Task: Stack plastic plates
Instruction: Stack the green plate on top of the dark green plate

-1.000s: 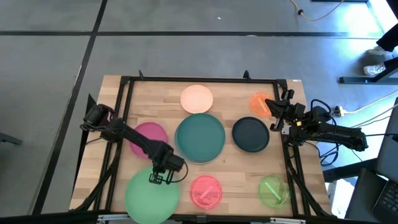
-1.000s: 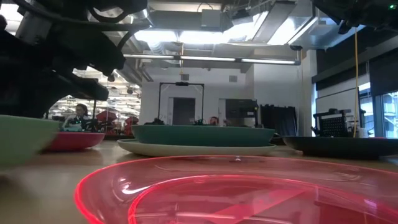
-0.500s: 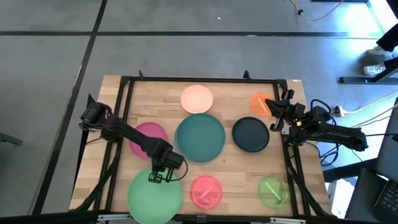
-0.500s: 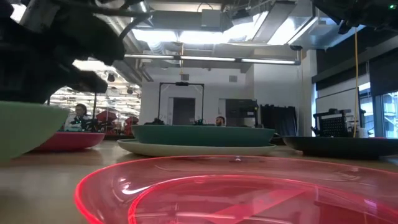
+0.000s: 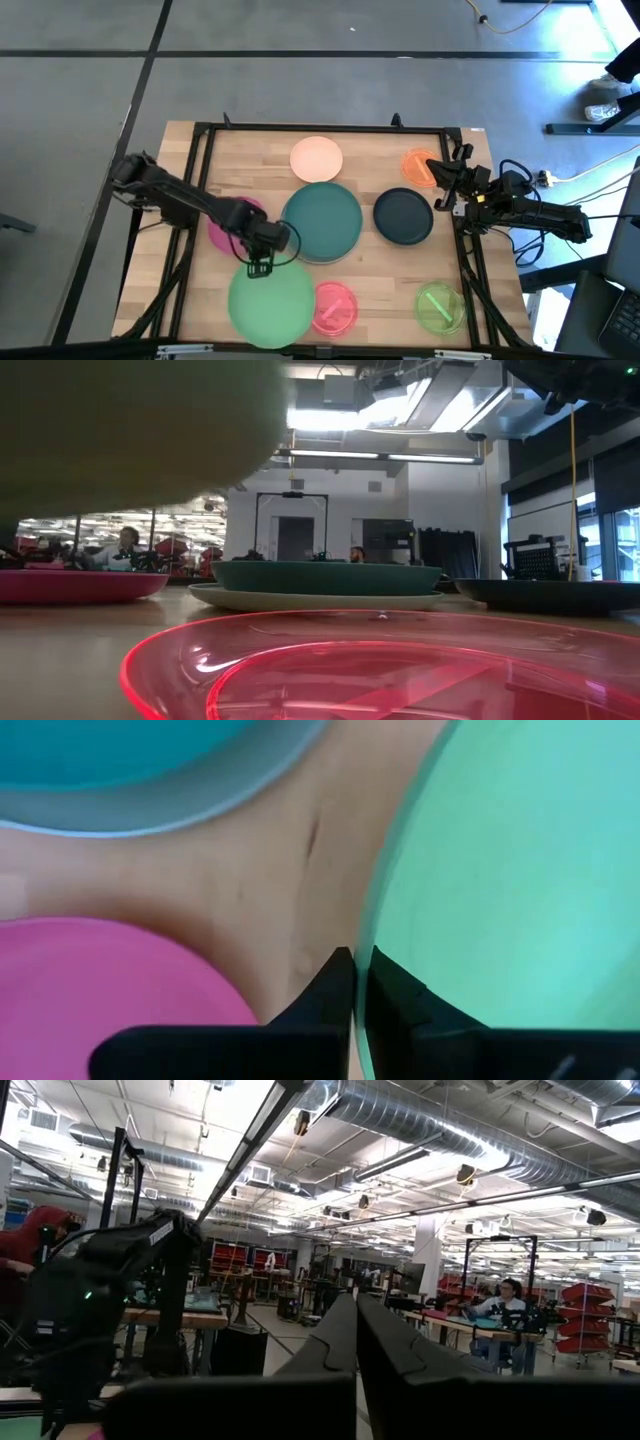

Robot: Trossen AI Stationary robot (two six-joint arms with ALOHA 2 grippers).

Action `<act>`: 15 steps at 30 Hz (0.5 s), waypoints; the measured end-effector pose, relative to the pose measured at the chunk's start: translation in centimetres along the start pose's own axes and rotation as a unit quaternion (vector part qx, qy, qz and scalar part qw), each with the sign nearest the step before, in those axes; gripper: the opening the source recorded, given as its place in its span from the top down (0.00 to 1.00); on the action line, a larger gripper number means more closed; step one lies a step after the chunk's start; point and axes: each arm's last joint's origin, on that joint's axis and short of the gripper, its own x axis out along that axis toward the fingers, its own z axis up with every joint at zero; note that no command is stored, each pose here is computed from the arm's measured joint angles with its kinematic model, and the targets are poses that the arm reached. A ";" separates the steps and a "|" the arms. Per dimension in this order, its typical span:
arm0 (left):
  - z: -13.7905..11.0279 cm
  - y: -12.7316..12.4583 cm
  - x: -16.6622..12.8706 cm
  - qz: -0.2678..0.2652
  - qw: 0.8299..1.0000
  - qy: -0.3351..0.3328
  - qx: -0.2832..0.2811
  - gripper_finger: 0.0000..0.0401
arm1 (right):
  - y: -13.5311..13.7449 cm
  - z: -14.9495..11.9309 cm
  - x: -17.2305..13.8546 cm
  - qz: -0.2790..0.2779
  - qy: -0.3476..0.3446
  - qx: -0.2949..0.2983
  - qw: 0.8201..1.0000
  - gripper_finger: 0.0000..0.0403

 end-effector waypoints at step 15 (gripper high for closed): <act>1.3 4.2 -5.1 0.133 0.968 -0.197 -0.080 0.98 | 0.0 0.0 0.0 0.000 0.002 0.000 1.000 1.00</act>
